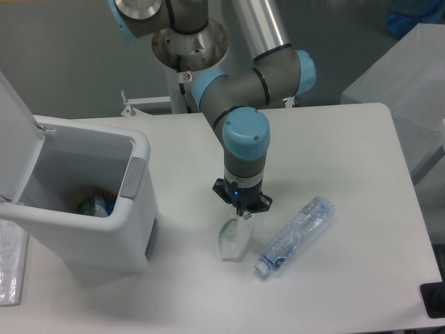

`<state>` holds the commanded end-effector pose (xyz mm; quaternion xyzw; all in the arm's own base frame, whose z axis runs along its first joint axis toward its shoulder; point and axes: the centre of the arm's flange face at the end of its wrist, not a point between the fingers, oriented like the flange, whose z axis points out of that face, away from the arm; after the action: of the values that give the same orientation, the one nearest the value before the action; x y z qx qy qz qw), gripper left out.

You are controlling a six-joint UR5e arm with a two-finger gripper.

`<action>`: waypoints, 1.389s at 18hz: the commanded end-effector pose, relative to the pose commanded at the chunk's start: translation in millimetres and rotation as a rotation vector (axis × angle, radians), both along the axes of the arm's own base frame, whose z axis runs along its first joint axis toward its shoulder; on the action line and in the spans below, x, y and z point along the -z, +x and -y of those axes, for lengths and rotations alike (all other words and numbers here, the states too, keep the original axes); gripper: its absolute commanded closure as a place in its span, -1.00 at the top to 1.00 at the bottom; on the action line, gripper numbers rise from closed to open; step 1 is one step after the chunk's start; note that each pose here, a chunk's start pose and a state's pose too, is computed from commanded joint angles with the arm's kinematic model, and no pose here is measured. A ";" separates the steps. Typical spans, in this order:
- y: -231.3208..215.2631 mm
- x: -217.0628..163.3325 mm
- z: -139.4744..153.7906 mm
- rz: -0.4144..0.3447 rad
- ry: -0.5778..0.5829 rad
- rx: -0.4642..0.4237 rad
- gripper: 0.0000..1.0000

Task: Place the trash in the trash can
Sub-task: 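Lower the gripper and close it on the plastic bag, then lift the bag and carry it over the white trash bin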

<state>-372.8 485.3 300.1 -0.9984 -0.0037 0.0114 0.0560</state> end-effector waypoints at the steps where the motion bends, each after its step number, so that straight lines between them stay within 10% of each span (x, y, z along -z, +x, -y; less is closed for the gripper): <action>1: -3.3 -11.4 -0.5 0.009 0.018 -0.004 -1.00; 17: 32.4 -275.6 -22.3 0.105 0.597 -0.095 -1.00; 25: 125.7 -323.1 -1.3 0.168 0.689 -0.049 -1.00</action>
<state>-247.1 486.6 623.2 -0.9179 -0.0360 -0.0714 0.3887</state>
